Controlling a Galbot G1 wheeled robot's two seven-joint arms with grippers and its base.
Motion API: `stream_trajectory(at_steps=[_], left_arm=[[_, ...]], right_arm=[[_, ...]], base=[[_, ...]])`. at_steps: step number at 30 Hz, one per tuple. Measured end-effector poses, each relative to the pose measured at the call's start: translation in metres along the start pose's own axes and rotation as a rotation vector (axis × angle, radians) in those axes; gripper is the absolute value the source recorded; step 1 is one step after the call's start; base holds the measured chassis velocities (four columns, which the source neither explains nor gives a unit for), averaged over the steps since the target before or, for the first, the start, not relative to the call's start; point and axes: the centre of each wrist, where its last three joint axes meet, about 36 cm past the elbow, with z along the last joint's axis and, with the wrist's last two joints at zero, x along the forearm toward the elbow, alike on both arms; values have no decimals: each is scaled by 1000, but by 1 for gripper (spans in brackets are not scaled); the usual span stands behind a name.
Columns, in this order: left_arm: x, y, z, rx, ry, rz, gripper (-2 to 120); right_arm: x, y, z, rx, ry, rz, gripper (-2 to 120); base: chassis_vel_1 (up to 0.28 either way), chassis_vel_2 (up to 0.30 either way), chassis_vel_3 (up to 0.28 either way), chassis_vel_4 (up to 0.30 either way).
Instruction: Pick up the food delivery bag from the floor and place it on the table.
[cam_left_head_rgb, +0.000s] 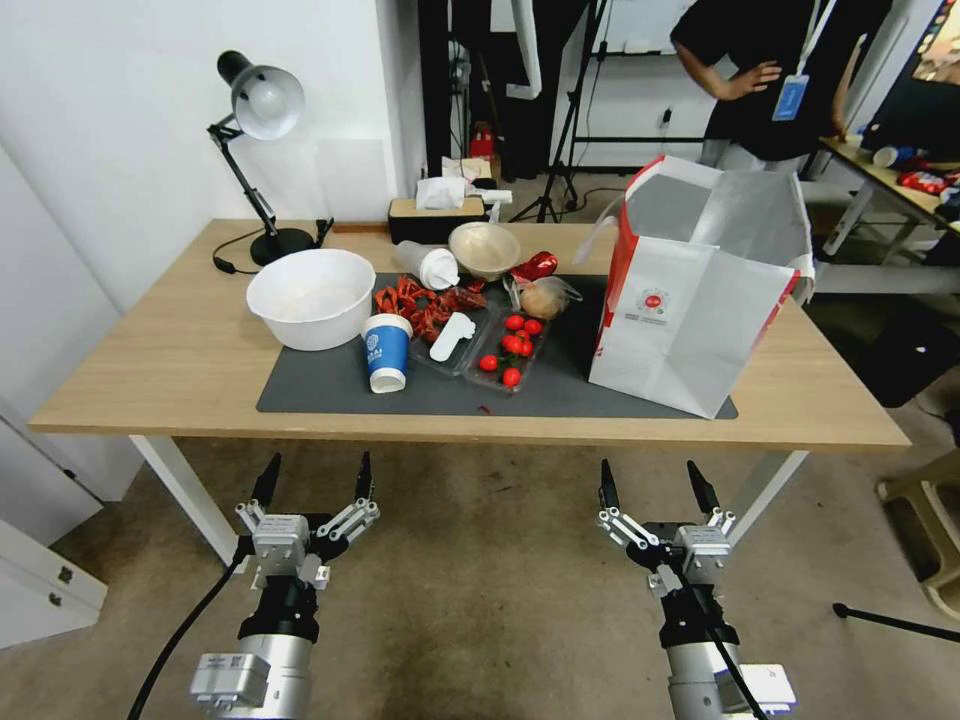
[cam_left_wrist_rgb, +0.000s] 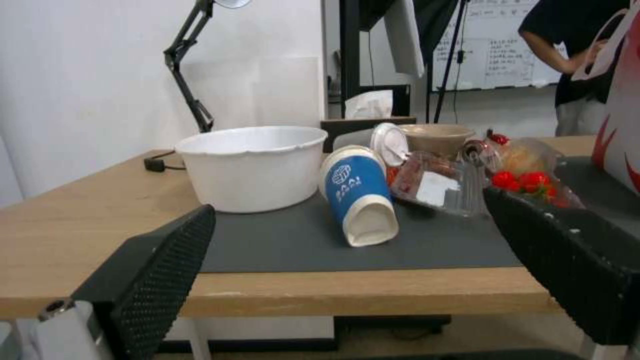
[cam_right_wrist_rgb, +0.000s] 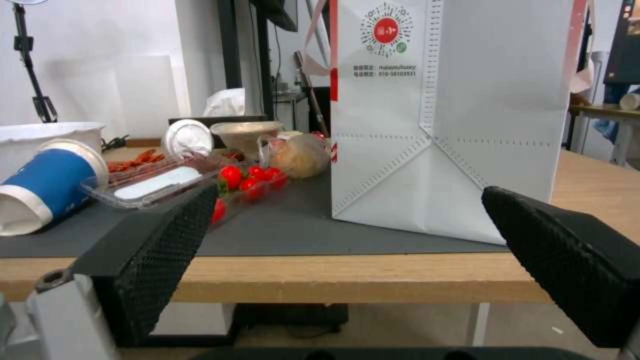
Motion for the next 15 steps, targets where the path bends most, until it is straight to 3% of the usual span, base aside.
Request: stream_trajectory(at_steps=[15], left_arm=[[0, 0, 0, 0, 0, 0, 100]], right_arm=[[0, 0, 0, 0, 0, 0, 100]], base=[[0, 0, 0, 0]])
